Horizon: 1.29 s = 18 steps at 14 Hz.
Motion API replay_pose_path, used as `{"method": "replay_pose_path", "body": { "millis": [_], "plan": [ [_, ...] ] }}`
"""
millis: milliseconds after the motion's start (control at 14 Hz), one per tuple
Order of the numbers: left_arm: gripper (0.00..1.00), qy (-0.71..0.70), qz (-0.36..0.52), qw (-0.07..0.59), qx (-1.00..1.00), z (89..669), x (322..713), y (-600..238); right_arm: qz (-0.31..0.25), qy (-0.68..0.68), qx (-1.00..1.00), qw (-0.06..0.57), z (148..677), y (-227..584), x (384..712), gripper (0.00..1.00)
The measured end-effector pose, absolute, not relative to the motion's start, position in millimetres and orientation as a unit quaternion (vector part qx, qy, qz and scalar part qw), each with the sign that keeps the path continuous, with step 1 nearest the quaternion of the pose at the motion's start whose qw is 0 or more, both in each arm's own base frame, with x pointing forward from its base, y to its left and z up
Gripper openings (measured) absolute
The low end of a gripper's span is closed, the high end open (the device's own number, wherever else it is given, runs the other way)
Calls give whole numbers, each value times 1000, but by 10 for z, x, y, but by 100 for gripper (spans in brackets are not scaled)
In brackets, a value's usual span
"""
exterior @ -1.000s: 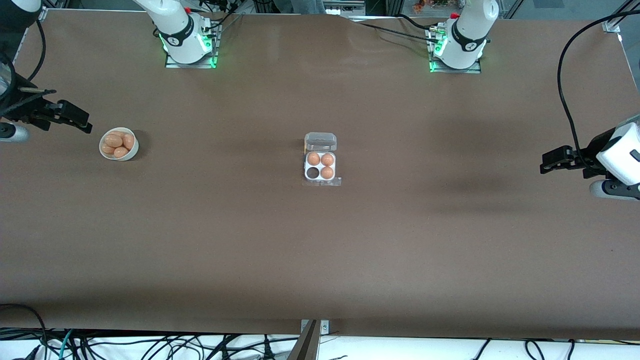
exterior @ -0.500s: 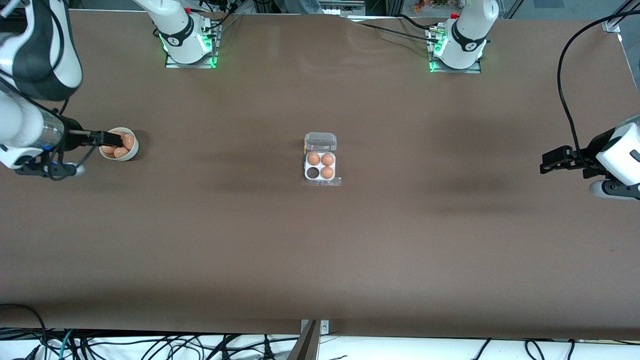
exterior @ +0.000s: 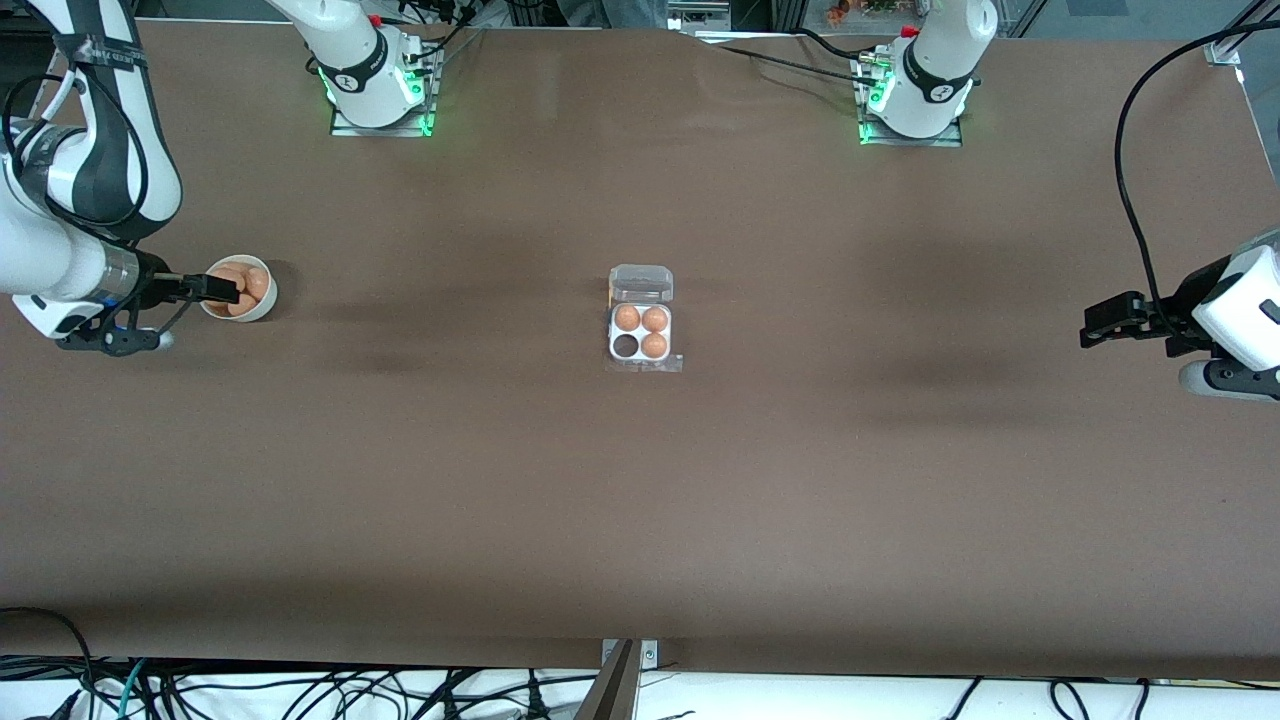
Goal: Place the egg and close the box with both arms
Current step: 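Reach the right gripper down over the white bowl of eggs, then close the right gripper around one brown egg in the bowl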
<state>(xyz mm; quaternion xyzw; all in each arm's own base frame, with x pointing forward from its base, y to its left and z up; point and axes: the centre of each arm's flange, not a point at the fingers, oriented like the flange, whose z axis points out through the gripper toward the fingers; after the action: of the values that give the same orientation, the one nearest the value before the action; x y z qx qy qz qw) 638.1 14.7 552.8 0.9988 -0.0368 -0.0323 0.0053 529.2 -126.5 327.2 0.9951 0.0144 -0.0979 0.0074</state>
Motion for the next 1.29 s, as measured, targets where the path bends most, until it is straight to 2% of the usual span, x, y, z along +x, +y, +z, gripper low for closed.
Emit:
{"method": "replay_pose_path", "body": {
  "millis": [214, 500, 1286],
  "plan": [
    [100, -37, -32, 5, 999, 5528, 6381, 147, -75, 28, 997, 6, 2944, -1494, 4941, 100],
    [100, -37, -32, 5, 999, 5528, 6381, 147, -50, 38, 998, 12, 2629, -1437, 4695, 100],
    [100, -37, -32, 5, 999, 5527, 6381, 147, -65, 34, 997, 15, 2377, -1569, 4557, 98]
  ]
}}
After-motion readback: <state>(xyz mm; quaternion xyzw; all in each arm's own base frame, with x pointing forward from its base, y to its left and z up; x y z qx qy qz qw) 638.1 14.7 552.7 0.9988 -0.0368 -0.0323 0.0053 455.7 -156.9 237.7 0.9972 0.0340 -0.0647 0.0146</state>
